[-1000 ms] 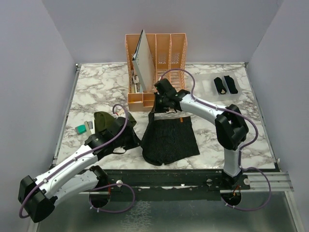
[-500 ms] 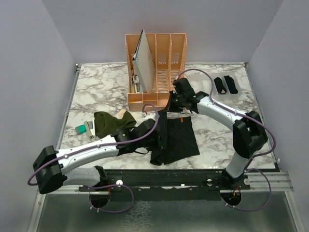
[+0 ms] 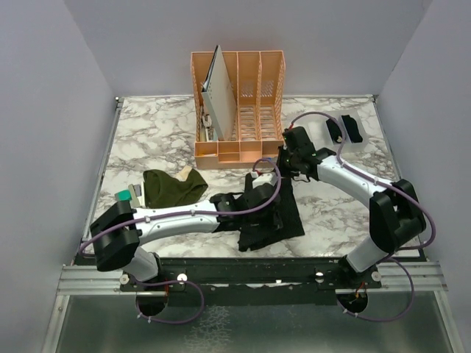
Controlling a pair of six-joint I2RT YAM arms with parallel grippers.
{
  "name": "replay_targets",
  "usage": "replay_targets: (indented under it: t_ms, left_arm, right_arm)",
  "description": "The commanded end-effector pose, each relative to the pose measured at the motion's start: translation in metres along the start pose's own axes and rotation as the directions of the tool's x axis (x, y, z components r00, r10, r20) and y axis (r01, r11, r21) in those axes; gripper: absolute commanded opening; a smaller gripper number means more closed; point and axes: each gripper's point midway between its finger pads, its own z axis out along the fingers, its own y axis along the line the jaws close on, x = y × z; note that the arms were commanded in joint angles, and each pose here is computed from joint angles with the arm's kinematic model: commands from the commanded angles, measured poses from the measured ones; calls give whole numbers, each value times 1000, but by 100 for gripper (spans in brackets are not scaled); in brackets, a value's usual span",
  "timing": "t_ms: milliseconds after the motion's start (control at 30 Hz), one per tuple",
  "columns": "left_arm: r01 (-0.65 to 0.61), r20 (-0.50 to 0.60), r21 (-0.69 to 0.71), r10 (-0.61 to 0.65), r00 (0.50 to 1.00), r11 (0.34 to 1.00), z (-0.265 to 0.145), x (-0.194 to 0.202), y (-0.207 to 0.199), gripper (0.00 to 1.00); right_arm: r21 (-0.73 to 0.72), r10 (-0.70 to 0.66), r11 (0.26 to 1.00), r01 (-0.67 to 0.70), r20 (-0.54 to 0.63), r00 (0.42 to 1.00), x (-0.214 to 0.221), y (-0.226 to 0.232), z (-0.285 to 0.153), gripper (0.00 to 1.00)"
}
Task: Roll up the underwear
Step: Fold the underwear at the center of the board.
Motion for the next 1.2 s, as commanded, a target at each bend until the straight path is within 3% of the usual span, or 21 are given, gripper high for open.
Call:
replay_targets:
  t_ms: [0, 433, 1167]
  left_arm:
    - [-16, 37, 37, 14, 999, 999, 12, -7, -25, 0]
    - [-36, -10, 0, 36, 999, 999, 54, 7, -17, 0]
    - [-33, -45, 43, 34, 998, 999, 95, 14, -32, 0]
  right_arm:
    - [70, -9, 998, 5, 66, 998, -11, -28, -12, 1]
    - [165, 41, 985, -43, 14, 999, 9, -72, 11, 1]
    - [138, 52, 989, -54, 20, 998, -3, -81, 28, 2]
